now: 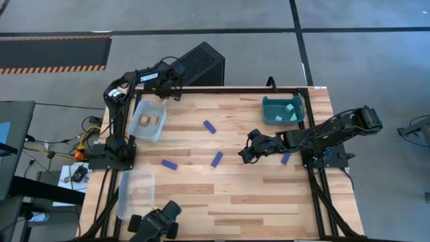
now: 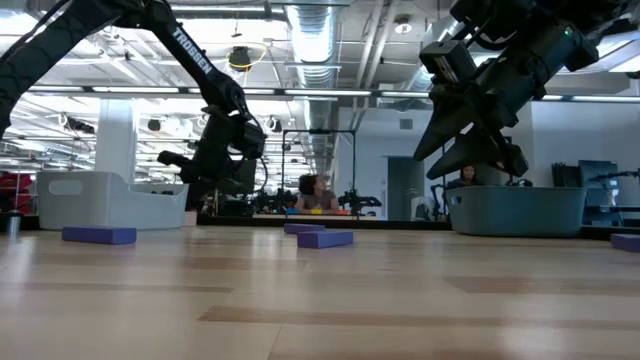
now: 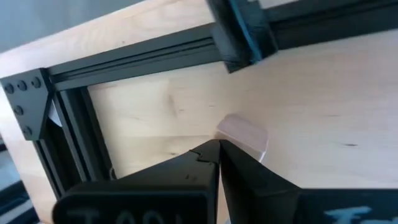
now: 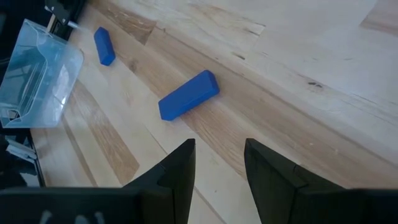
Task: Sort & place blocks by color
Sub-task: Put the light brown block into the white bin
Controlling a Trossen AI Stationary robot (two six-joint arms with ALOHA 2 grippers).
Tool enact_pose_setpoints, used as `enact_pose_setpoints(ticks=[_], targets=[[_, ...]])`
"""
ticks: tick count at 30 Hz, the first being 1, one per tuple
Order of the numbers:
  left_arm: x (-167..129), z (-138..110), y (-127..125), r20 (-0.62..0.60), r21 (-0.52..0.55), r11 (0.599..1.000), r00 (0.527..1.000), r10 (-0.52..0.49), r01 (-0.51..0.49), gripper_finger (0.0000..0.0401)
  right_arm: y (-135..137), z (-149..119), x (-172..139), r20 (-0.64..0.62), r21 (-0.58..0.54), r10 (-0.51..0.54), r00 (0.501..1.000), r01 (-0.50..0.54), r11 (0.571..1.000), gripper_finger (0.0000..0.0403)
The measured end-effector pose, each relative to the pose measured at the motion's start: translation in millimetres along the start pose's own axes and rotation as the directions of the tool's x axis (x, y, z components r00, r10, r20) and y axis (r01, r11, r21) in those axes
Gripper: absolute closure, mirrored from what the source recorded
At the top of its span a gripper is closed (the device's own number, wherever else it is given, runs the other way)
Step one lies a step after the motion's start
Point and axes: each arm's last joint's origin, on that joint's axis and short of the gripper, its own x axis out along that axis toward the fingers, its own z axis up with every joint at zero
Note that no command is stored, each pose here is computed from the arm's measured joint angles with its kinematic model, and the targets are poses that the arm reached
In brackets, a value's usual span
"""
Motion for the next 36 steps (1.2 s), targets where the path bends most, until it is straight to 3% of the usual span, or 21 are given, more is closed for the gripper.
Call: enact_pose_setpoints(ticks=[3,9,18,23,30,34,36], targets=[[-3.0,-4.4,-9.8,0.025,0.016,1.0,0.999,0.026,-0.027,0.0399,0.1,-0.2,0.0,0.0,-0.001,0.0,1.0,0.0,1.0,0.0241],[-13.1,-15.4,-33.9,0.046,0.075,0.997,0.998,-0.038,0.035,0.0399,1.4,-2.8,-0.5,-0.006,-0.008,0.004,1.0,-0.004,1.0,0.0241],[-45.5,-46.1,-85.0,0.084,0.283,0.955,0.99,-0.111,0.083,0.0399,2.3,-4.7,-0.8,-0.015,-0.014,0.009,1.0,-0.009,1.0,0.0241],[-76.3,-53.3,-99.9,0.132,0.491,0.868,0.978,-0.163,0.078,0.0399,2.3,-4.6,-0.8,-0.016,-0.014,0.01,1.0,-0.01,1.0,0.0241],[-88.3,-61.0,-110.9,0.163,0.668,0.743,0.966,-0.199,0.04,0.0399,2.5,-5.1,-0.8,-0.022,-0.003,0.013,1.0,-0.013,1.0,0.0241],[-86.4,-62.9,-112.0,0.078,0.758,0.641,0.96,-0.27,0.119,0.0399,4.2,-8.1,-1.5,-0.025,0.0,0.016,1.0,-0.016,1.0,0.0241],[-85.6,-61.1,-110.3,0.036,0.808,0.569,0.952,-0.305,0.152,0.0399,4.9,-9.6,-1.8,-0.029,0.0,0.018,0.999,-0.018,1.0,0.0241]])
